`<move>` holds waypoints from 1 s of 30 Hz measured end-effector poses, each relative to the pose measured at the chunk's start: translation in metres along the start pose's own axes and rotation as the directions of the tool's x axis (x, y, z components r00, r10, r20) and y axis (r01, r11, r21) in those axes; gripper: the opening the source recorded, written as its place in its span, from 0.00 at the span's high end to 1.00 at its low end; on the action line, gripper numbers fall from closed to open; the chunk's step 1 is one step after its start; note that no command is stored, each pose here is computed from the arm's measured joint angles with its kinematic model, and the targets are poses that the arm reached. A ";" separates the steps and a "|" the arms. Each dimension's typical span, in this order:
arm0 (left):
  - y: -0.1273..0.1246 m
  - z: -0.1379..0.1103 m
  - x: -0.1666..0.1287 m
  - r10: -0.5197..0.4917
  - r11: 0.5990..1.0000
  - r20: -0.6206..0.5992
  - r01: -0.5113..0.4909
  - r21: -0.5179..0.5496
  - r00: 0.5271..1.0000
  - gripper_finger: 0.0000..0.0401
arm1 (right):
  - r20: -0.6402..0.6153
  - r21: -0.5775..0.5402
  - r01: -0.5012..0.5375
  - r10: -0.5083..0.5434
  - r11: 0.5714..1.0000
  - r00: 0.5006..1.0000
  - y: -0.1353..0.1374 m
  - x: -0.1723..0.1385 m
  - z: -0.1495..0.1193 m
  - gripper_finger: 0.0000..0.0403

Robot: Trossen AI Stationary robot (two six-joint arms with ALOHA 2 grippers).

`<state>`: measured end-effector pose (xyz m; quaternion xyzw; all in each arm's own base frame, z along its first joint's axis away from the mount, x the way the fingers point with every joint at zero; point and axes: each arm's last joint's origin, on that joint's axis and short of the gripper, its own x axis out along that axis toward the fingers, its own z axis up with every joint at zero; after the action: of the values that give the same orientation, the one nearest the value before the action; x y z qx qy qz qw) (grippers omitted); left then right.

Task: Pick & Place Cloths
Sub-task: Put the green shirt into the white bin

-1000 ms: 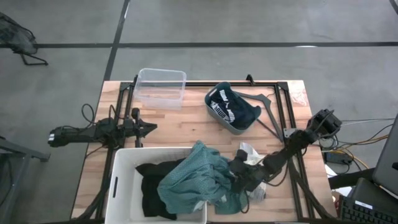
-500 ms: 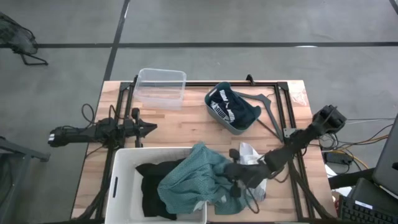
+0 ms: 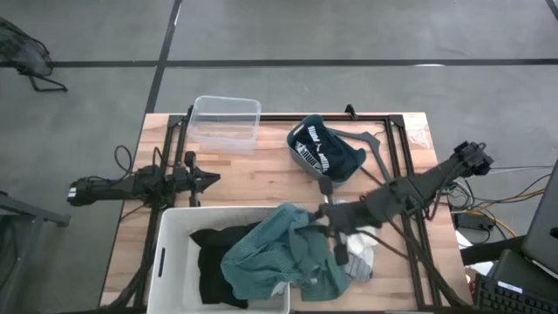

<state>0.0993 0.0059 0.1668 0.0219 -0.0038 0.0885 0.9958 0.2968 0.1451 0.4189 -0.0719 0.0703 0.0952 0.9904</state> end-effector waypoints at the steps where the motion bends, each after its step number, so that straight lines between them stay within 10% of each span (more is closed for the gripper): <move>1: 0.000 0.000 0.000 0.000 1.000 0.000 0.000 0.000 1.000 0.91 | 0.001 -0.003 -0.015 0.015 1.000 1.000 -0.005 0.005 0.006 0.98; 17: 0.000 0.000 0.000 0.000 1.000 0.000 0.000 0.000 1.000 0.91 | 0.045 0.093 -0.346 0.343 0.934 0.938 -0.066 0.125 0.044 0.98; 30: 0.000 -0.001 0.000 0.002 1.000 -0.006 -0.002 0.001 1.000 0.91 | -0.102 0.282 -0.370 0.411 0.885 0.906 -0.068 0.166 -0.011 0.73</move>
<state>0.0997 0.0060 0.1663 0.0221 -0.0006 0.0898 0.9957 0.4703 0.1074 0.3912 0.0650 0.1740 0.2772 0.9427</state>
